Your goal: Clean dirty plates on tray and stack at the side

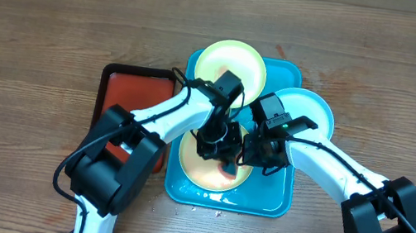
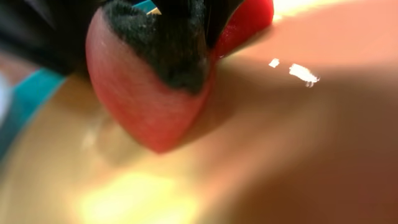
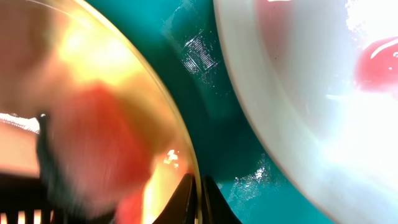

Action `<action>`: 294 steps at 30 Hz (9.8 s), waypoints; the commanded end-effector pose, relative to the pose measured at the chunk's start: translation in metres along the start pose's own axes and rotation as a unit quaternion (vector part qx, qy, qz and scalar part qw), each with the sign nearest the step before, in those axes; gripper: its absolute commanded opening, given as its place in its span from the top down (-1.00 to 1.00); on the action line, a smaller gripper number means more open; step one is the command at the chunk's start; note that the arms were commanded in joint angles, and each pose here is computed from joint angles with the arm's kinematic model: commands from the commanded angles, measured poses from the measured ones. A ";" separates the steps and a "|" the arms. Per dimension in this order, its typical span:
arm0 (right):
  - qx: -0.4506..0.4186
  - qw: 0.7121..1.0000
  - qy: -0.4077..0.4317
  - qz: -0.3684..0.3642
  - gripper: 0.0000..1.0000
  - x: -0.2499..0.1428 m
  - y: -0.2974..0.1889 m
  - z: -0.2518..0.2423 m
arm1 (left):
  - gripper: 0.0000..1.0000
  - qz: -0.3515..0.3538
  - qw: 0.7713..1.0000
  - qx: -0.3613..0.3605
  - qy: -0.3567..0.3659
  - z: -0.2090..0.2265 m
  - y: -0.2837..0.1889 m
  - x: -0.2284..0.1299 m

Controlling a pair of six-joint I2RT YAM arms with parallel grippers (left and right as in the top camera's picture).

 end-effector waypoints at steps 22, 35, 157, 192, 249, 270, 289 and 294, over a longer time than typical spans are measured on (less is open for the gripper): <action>-0.034 0.999 0.004 0.017 0.92 0.001 -0.009 -0.007 | 0.91 -0.372 0.917 0.103 -0.103 0.165 -0.271 -0.059; 0.008 0.988 -0.084 -0.132 0.92 0.085 -0.128 0.056 | 0.92 -0.362 0.918 0.097 -0.125 0.191 -0.279 -0.059; -0.272 0.785 -0.219 -0.511 0.92 0.028 -0.166 0.224 | -1.00 -0.410 0.906 0.048 -0.088 0.171 -0.332 -0.068; -0.296 0.769 -0.198 -0.531 0.93 0.044 -0.176 0.219 | -0.99 -0.410 0.906 0.048 -0.088 0.171 -0.332 -0.068; -0.153 0.868 0.466 -0.070 -0.43 -0.010 -0.096 -0.250 | -1.00 -0.410 0.906 0.048 -0.088 0.171 -0.332 -0.068; 0.002 0.969 0.178 -0.170 -0.25 0.073 -0.069 -0.174 | -1.00 -0.410 0.906 0.048 -0.088 0.171 -0.332 -0.068; 0.011 0.972 0.198 -0.123 0.92 0.053 -0.116 -0.150 | -1.00 -0.410 0.906 0.048 -0.088 0.171 -0.332 -0.068; 0.017 0.983 0.154 -0.096 0.92 0.031 -0.127 -0.115 | -1.00 -0.410 0.906 0.048 -0.088 0.171 -0.332 -0.068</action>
Point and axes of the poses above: each gripper's point midway between its finger pads, its own y axis out along the fingers, its own z axis along the line the jaws close on, x = y × z, the point moved 4 cm from there along -y, back along the fingers
